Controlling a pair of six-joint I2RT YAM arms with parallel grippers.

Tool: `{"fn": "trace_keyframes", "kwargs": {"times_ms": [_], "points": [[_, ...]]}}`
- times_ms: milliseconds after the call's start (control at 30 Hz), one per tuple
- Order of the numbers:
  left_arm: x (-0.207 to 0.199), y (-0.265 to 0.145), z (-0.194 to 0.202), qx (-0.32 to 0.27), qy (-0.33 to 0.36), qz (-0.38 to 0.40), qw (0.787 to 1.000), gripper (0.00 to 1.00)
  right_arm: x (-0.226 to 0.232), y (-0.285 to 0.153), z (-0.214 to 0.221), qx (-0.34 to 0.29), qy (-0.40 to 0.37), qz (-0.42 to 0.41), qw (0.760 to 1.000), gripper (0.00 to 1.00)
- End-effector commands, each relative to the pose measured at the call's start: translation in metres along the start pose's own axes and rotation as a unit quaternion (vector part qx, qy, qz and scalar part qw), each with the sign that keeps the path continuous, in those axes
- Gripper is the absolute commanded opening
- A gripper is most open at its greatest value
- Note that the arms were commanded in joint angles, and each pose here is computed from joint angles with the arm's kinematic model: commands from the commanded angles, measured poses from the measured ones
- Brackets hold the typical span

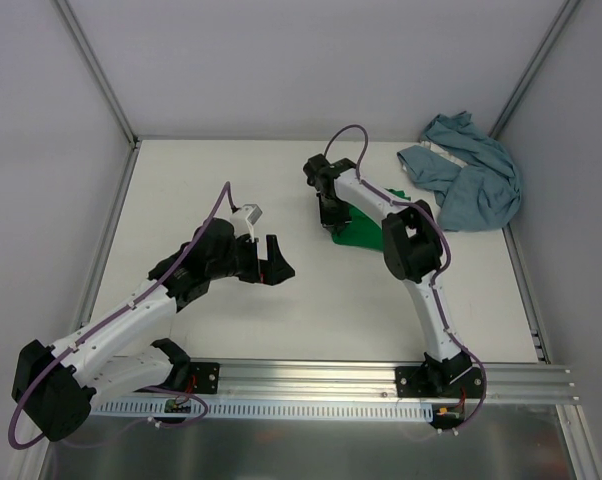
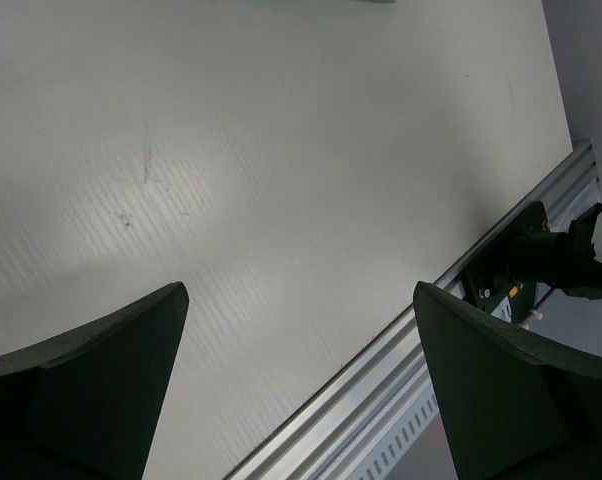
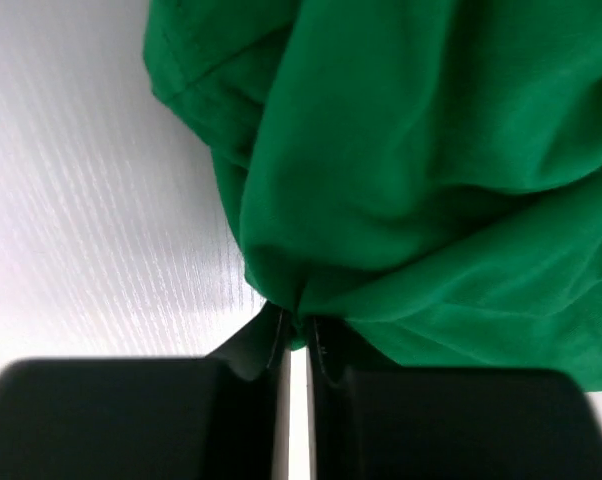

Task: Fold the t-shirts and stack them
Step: Put the neatly folded tshirt into the corner of the board with the left arm

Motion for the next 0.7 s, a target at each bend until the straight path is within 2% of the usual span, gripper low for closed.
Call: {"fn": "trace_keyframes", "kwargs": {"times_ms": [0,167,300,333,367,467,533,567,633,667], "points": [[0.006,-0.001,-0.003,-0.01,0.009,-0.008,1.0,0.99,0.005,0.012,-0.002,-0.001,0.018,0.005,1.0,0.01],[0.014,0.005,-0.002,-0.008,-0.001,-0.024,1.0,0.99,0.002,0.01,0.011,0.004,0.022,-0.003,1.0,0.0],[0.027,0.023,-0.009,-0.003,-0.045,-0.041,0.998,0.99,-0.006,-0.01,0.024,-0.007,0.029,-0.017,0.999,0.01],[0.023,0.03,-0.017,-0.012,-0.052,-0.025,0.998,0.99,-0.008,-0.026,0.021,-0.026,0.035,-0.028,0.999,0.01],[0.027,0.045,-0.014,0.012,-0.081,-0.019,0.996,0.99,-0.009,-0.032,0.024,-0.03,0.039,-0.032,0.998,0.01],[0.023,0.085,-0.023,0.029,-0.13,0.041,0.99,0.99,-0.016,-0.05,0.035,-0.04,0.045,-0.042,0.997,0.01],[0.024,0.114,-0.031,0.016,-0.146,0.078,0.986,0.99,-0.019,-0.058,0.04,-0.047,0.048,-0.047,0.997,0.01],[0.024,0.121,-0.031,0.013,-0.177,0.091,0.98,0.99,-0.02,-0.06,0.042,-0.047,0.05,-0.05,0.996,0.01],[0.025,0.143,-0.036,0.003,-0.198,0.138,0.97,0.99,-0.021,-0.065,0.044,-0.049,0.052,-0.055,0.996,0.01],[0.022,0.147,-0.038,0.002,-0.234,0.154,0.96,0.99,-0.021,-0.066,0.045,-0.049,0.052,-0.057,0.996,0.01]]}}
Point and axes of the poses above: each gripper's point midway between its finger pads, its own y axis out along the fingers, its own x axis along the line the jaws close on, z = x × y, the point moved 3 cm from there along -y, back along the fingers, and after that the axes turned 6 degrees about -y, right-handed, at the moved point
